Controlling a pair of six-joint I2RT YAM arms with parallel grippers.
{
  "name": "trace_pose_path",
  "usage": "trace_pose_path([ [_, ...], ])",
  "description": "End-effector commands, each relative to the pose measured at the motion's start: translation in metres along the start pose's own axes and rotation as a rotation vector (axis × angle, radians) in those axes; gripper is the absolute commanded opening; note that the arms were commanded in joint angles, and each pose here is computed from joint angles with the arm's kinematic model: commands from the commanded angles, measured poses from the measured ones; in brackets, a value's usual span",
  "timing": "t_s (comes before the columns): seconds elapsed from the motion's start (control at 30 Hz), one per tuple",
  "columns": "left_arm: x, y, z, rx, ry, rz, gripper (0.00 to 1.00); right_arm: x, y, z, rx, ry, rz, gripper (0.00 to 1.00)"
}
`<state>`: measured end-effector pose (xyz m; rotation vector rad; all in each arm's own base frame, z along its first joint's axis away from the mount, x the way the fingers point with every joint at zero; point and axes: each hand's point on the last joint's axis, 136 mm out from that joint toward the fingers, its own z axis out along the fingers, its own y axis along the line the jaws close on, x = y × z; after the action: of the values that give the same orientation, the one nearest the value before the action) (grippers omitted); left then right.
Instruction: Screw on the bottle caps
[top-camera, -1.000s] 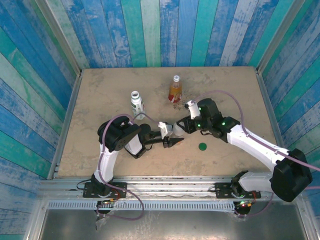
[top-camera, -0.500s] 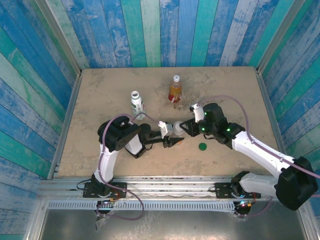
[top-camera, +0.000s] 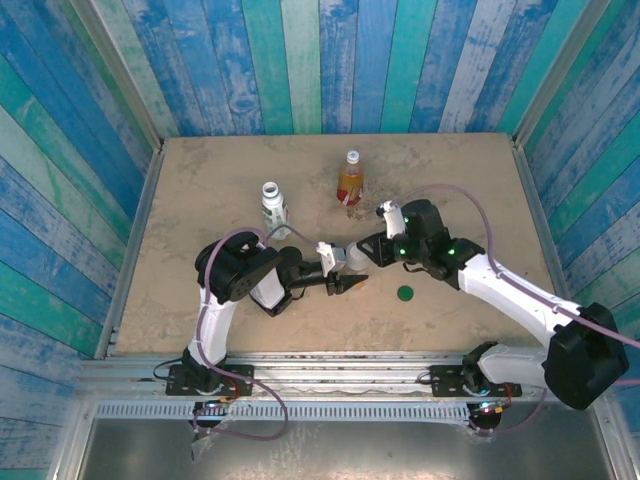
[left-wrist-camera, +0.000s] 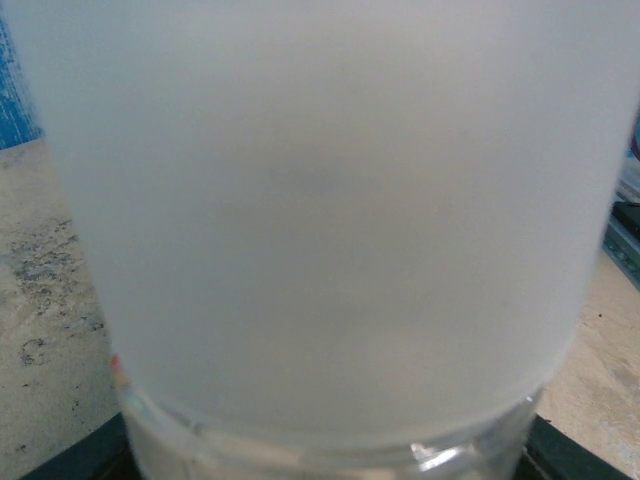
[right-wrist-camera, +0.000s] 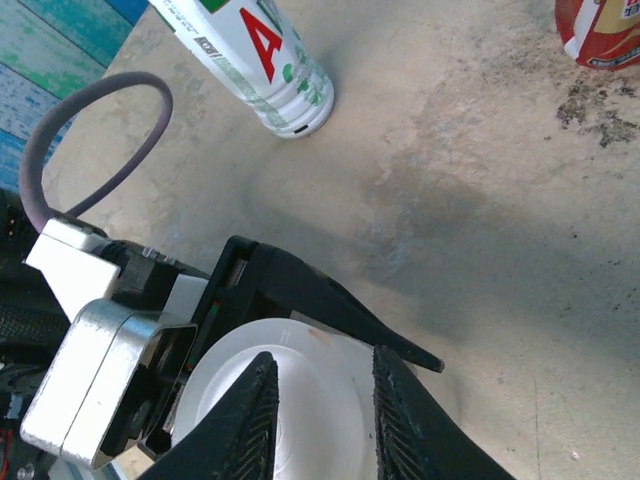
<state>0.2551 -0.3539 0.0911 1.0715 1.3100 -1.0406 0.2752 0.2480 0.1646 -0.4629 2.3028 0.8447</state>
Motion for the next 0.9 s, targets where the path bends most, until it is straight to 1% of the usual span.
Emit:
trace_pose_path([
  [0.0, 0.034, -0.002, -0.002, 0.002, 0.096, -0.067, 0.54, 0.011, -0.006, 0.002, 0.004, 0.052, 0.022, 0.27],
  [0.1, 0.034, -0.001, -0.002, -0.002, 0.092, -0.068, 0.54, 0.015, -0.005, 0.000, -0.002, 0.056, 0.028, 0.23],
  [0.17, 0.033, 0.002, -0.003, -0.028, 0.082, -0.076, 0.53, 0.020, -0.005, -0.003, -0.007, 0.058, 0.036, 0.22],
  [0.3, 0.036, 0.009, -0.003, -0.065, 0.087, -0.094, 0.53, 0.025, 0.001, -0.011, -0.036, 0.049, 0.061, 0.21],
  [0.5, 0.039, 0.012, -0.001, -0.073, 0.102, -0.101, 0.53, 0.036, 0.016, -0.018, -0.132, 0.067, 0.087, 0.21],
  [0.63, 0.038, 0.011, -0.001, -0.067, 0.106, -0.100, 0.53, 0.025, 0.015, -0.028, -0.105, 0.003, 0.065, 0.21],
  [0.67, 0.039, 0.011, -0.001, -0.066, 0.107, -0.100, 0.53, 0.021, 0.015, -0.031, -0.095, -0.020, 0.061, 0.23],
  [0.73, 0.039, 0.011, -0.001, -0.064, 0.109, -0.098, 0.53, 0.010, 0.012, -0.037, -0.065, -0.073, 0.046, 0.34],
  [0.77, 0.039, 0.011, -0.001, -0.061, 0.109, -0.098, 0.53, 0.006, 0.010, -0.037, -0.053, -0.093, 0.043, 0.36],
  [0.8, 0.039, 0.010, 0.000, -0.058, 0.108, -0.097, 0.53, 0.001, 0.009, -0.038, -0.043, -0.111, 0.039, 0.39],
  [0.87, 0.038, 0.009, 0.000, -0.052, 0.104, -0.096, 0.53, -0.006, 0.006, -0.036, -0.033, -0.125, 0.033, 0.39],
])
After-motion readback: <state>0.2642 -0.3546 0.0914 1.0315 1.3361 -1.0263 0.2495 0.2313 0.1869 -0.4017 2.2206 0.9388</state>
